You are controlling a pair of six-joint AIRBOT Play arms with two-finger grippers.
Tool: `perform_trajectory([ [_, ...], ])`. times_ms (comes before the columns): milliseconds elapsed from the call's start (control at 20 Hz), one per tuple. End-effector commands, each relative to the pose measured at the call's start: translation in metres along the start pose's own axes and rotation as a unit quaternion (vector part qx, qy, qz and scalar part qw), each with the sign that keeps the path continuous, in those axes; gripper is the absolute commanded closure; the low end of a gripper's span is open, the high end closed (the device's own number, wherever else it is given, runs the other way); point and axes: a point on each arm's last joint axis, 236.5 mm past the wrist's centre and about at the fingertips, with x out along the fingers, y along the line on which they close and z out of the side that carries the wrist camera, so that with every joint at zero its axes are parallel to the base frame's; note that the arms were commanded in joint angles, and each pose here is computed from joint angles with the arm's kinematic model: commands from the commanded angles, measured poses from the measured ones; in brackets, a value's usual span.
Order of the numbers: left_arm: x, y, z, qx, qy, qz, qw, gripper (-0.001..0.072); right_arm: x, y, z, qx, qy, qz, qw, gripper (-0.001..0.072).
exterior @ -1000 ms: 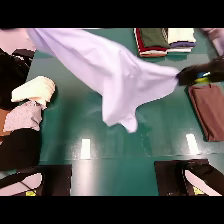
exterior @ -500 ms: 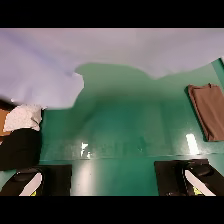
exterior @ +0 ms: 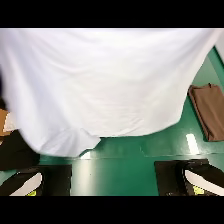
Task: Fold the shirts.
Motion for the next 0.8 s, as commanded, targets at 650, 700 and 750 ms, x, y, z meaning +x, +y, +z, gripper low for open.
perform_trajectory([
  [650, 0.195, 0.103, -0.225, -0.120, 0.294, -0.002, 0.948, 0.0160, 0.246, 0.001, -0.155, 0.110, 0.281, 0.107, 0.947, 0.0321],
  [700, 0.184, 0.105, -0.224, -0.120, 0.301, -0.001, 0.946, 0.0200, 0.232, -0.013, -0.159, 0.108, 0.290, 0.103, 0.945, 0.0326],
  [750, 0.172, 0.108, -0.226, -0.124, 0.306, 0.003, 0.944, 0.0344, 0.218, -0.025, -0.169, 0.111, 0.302, 0.099, 0.942, 0.0328],
])
